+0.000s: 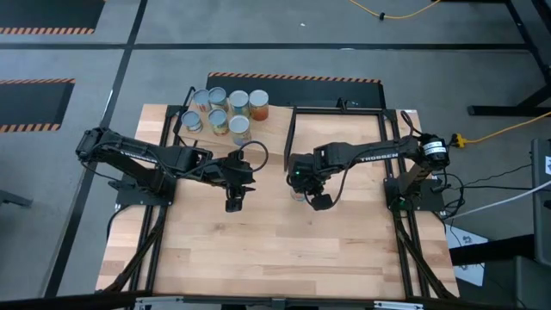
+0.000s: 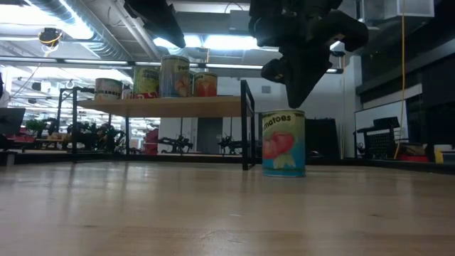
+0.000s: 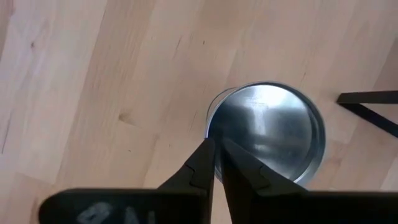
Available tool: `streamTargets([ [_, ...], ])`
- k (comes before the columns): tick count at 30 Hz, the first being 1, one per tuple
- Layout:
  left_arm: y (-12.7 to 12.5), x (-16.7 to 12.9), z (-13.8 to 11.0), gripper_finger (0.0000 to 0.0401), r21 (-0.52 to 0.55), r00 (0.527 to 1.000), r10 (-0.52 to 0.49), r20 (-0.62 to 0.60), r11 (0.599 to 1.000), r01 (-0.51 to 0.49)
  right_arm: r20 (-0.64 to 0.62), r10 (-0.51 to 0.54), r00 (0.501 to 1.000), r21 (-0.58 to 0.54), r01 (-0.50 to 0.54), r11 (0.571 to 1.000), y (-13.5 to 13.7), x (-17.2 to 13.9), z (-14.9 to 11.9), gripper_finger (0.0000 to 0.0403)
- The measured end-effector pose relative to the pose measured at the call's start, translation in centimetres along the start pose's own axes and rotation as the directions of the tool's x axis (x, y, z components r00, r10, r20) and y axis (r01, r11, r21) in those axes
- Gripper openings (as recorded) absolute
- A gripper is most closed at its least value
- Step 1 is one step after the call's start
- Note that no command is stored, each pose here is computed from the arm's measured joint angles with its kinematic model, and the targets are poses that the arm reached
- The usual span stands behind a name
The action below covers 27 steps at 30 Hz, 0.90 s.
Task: Pick and place cans onto a shelf
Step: Put the canned tomatoes on the shelf
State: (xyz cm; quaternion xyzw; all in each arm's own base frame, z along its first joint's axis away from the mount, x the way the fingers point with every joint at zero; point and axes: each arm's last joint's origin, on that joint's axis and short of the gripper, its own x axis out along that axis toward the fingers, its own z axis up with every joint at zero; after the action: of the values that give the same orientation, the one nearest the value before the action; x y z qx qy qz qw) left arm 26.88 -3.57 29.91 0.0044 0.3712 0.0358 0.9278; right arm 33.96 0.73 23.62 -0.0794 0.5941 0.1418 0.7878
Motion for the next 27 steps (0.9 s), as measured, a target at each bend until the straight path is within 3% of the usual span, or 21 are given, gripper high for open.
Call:
streamTargets([
  [20,0.0,0.0,0.0,0.011,0.0,1.0,0.0,0.0,1.0,0.0,0.095,-0.031,0.995,-0.036,0.034,0.999,-0.2,-2.5,1.8,0.0032],
  [27,0.0,0.0,0.0,0.011,0.0,1.0,0.0,0.0,1.0,0.0,0.092,-0.031,0.995,0.067,0.025,0.997,-0.2,-2.5,1.8,0.0033],
])
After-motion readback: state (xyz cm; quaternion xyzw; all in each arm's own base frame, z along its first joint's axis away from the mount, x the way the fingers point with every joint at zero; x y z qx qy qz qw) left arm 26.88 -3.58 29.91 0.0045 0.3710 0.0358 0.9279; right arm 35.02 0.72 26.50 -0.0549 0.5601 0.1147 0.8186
